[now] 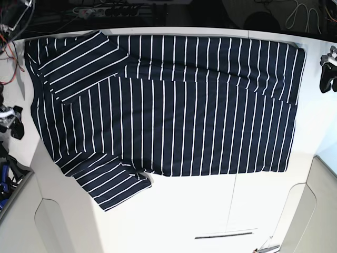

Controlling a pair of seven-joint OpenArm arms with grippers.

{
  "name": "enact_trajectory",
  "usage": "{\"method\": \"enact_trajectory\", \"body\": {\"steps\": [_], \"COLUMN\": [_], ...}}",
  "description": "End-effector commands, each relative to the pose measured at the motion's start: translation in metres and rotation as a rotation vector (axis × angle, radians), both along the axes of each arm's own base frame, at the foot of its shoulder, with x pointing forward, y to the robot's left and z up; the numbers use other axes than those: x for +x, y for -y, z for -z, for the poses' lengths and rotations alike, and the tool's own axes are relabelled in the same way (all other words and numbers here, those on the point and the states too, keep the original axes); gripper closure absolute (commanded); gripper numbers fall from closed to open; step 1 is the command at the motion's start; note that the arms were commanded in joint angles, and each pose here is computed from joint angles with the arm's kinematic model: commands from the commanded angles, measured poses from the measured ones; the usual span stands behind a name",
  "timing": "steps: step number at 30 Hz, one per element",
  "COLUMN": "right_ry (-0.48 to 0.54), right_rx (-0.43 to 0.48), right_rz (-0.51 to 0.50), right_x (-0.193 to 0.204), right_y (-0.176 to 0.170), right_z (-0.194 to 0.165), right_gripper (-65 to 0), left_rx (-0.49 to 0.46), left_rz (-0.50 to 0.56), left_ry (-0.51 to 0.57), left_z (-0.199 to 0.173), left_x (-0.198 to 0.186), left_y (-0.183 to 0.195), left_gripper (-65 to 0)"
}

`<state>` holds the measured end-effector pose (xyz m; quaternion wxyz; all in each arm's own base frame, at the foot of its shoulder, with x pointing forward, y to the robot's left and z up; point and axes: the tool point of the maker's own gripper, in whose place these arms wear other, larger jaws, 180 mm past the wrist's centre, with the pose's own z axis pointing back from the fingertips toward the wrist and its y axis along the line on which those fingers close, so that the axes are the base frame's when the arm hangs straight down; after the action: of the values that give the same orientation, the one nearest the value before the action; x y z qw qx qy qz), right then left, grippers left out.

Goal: Fold the T-shirt properly
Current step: 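Grasp the hem corners of the shirt with both grippers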

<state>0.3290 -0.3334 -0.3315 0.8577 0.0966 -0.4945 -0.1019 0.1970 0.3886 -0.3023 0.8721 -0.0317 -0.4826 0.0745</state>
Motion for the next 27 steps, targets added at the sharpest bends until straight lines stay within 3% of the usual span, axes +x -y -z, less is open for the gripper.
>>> {"method": "enact_trajectory", "body": {"steps": [1, 7, 12, 16, 23, 27], "right_ry": [0.075, 0.057, 0.028, 0.015, -0.026, -0.048], "right_rx": [-0.011, 0.019, 0.098, 0.108, 0.131, 0.119], "right_rz": [0.003, 0.049, 0.069, 0.087, 0.108, 0.105], "right_x": [0.020, 0.067, 0.089, 0.096, 0.089, 0.085], "right_y": [0.004, 0.000, -0.011, -0.008, -0.008, -0.008], "right_z": [-0.019, 0.012, 0.025, 0.032, 0.054, 0.061], "right_gripper": [-43.9, -43.9, -43.9, -43.9, -43.9, -43.9], "left_rx": [0.036, 0.058, 0.029, 0.015, 0.039, -0.001], "left_rz": [0.028, 0.035, 0.010, 0.002, 0.028, 0.011], "left_ry": [0.044, -0.017, -0.027, -0.021, -0.013, 0.012], "left_z": [-0.017, 0.000, 0.012, 0.013, 0.020, 0.024], "left_x": [0.013, 0.028, 0.043, 0.056, 0.089, 0.117], "left_y": [-0.003, -0.011, -0.023, -0.030, -0.032, -0.031], "left_gripper": [-37.4, -37.4, -37.4, -45.1, -45.6, -45.6]}}
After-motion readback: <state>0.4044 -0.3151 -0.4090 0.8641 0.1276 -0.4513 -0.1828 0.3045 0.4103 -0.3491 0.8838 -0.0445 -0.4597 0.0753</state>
